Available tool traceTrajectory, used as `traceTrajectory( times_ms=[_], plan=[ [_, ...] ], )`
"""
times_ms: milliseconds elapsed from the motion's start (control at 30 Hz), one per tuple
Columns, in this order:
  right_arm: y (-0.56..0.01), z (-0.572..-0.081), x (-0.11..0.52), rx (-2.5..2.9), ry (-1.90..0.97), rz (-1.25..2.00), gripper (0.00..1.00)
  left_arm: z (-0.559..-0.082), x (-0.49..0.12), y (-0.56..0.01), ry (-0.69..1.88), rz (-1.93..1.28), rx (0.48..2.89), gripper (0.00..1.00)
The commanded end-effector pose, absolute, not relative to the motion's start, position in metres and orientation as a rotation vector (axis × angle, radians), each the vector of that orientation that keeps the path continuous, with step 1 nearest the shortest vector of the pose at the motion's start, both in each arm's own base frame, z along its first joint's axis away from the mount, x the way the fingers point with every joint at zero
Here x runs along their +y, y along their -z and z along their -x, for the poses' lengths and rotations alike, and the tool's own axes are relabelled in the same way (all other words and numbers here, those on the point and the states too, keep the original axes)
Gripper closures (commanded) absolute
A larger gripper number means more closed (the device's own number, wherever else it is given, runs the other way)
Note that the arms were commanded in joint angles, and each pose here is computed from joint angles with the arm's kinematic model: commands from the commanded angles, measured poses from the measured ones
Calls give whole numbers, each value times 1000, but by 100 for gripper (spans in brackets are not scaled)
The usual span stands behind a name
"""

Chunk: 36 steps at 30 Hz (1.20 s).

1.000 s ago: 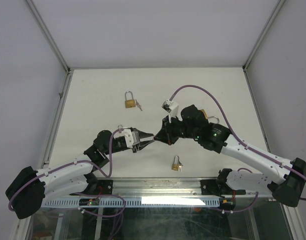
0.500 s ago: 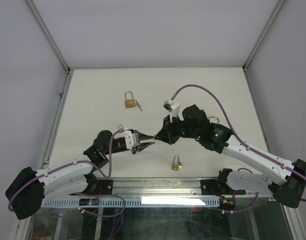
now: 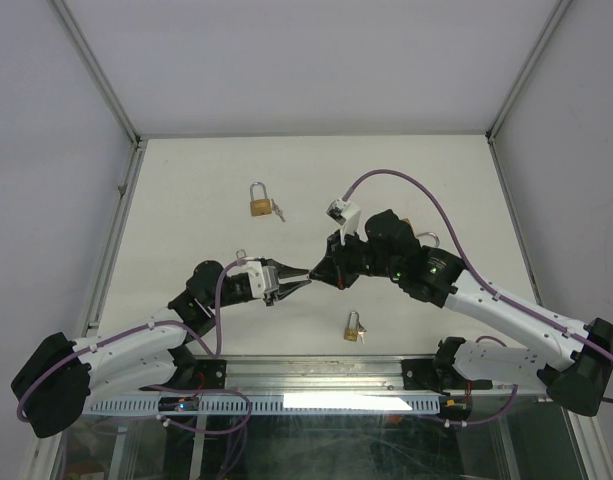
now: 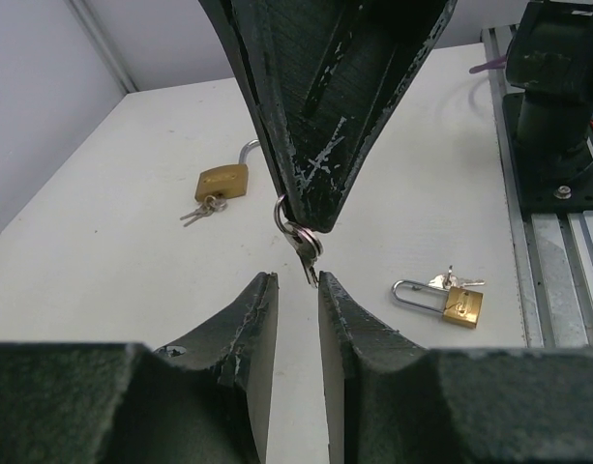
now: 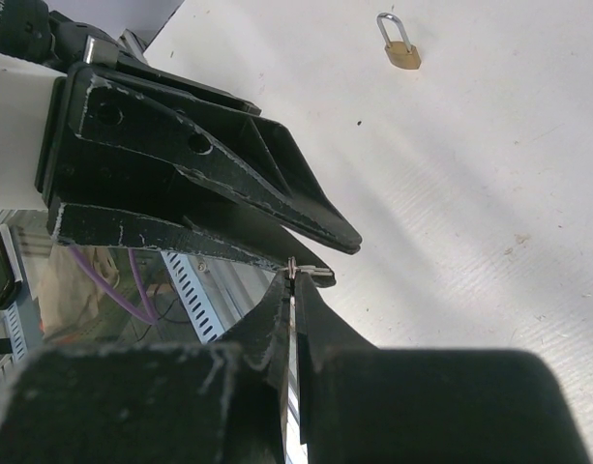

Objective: Unlock with the key
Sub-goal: Pick up the key from the center of the board.

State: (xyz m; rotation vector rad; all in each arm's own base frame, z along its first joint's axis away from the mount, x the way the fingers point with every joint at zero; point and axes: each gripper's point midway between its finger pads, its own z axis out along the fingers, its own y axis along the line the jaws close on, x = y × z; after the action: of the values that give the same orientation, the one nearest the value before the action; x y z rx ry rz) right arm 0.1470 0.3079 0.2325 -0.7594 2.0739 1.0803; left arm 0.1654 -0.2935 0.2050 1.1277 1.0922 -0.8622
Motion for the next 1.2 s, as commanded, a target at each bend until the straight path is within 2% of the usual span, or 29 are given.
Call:
traceTrajectory(
  times_ms=[0, 200, 1167],
  plan=[
    [-252, -148, 313, 1985, -1128, 757, 100, -172, -297, -234, 818, -1089, 1001, 76],
    [-253, -147, 314, 1980, -1137, 766, 100, -178, -295, -236, 776, -1076, 1001, 79],
    [-250, -149, 313, 1992, -1122, 762, 100, -178, -294, -242, 675, -1151, 897, 77]
  ],
)
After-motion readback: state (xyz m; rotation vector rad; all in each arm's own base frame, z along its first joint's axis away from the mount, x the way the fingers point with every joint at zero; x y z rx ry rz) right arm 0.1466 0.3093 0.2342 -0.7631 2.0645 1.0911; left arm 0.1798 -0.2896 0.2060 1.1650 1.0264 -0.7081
